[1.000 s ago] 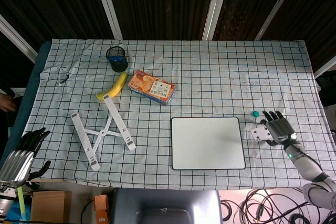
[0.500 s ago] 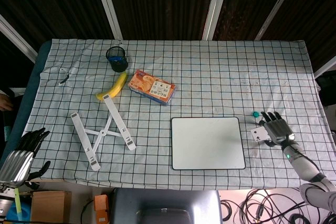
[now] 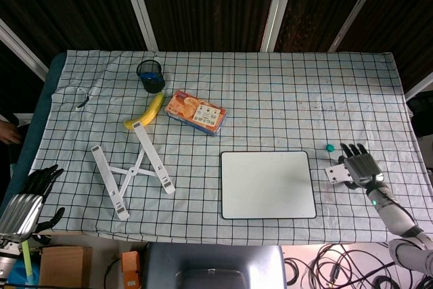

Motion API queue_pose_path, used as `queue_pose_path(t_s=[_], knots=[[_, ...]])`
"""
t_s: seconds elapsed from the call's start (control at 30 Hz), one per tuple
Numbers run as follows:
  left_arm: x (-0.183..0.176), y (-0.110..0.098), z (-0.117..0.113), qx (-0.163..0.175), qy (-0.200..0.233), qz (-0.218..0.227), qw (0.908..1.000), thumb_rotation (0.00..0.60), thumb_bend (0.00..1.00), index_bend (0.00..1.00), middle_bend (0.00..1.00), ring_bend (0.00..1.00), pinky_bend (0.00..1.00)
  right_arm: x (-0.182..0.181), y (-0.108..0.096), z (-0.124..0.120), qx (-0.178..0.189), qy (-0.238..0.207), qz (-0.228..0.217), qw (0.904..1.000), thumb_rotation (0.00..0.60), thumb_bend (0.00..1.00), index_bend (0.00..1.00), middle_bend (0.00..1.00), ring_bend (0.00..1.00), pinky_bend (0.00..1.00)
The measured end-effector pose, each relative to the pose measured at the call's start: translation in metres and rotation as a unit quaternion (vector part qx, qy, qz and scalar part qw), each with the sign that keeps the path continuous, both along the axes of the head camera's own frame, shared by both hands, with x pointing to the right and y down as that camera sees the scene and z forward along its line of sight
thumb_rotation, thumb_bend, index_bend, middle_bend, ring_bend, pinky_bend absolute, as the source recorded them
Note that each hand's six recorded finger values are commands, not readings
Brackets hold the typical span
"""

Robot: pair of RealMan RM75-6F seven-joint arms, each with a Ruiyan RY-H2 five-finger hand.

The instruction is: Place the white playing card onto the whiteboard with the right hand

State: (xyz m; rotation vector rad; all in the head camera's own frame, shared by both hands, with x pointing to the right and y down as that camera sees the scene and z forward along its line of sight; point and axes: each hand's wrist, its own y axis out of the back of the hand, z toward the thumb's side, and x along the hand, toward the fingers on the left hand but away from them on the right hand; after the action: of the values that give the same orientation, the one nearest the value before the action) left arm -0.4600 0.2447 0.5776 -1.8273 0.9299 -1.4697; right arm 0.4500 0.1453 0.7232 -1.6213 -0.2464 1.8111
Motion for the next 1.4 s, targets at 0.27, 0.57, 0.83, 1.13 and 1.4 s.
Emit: queue_pose_path(t_s=[0.27, 0.57, 0.83, 1.13, 1.4], knots=[[0.0, 0.0, 0.0, -0.001, 0.001, 0.0, 1.0, 0.6, 0.36, 0.0, 0.0, 0.0, 0.0, 0.0, -0.004, -0.009, 0.015, -0.009, 0.005, 0.9998, 0.6, 0.22, 0.57, 0.0, 0.0, 0.0], [0.001, -0.002, 0.001, -0.003, 0.003, 0.0, 1.0, 0.6, 0.36, 0.0, 0.0, 0.0, 0.0, -0.033, -0.012, -0.029, 0.043, -0.06, -0.009, 0.9972, 0.6, 0.22, 0.56, 0.0, 0.0, 0.0], [0.004, -0.002, 0.002, -0.003, 0.003, 0.005, 1.0, 0.6, 0.36, 0.0, 0.0, 0.0, 0.0, -0.106, -0.03, -0.038, 0.06, -0.108, -0.065, 0.9902, 0.6, 0.22, 0.54, 0.0, 0.0, 0.0], [-0.001, -0.001, -0.004, 0.003, 0.007, -0.003, 1.0, 0.6, 0.36, 0.0, 0.0, 0.0, 0.0, -0.18, -0.03, -0.027, 0.045, -0.128, -0.107, 0.9849, 0.6, 0.22, 0.49, 0.0, 0.0, 0.0], [-0.004, 0.002, -0.008, 0.008, 0.01, -0.006, 0.9999, 0.6, 0.36, 0.0, 0.0, 0.0, 0.0, -0.191, 0.006, -0.023, -0.002, -0.128, -0.135, 0.9826, 0.6, 0.22, 0.4, 0.0, 0.0, 0.0]])
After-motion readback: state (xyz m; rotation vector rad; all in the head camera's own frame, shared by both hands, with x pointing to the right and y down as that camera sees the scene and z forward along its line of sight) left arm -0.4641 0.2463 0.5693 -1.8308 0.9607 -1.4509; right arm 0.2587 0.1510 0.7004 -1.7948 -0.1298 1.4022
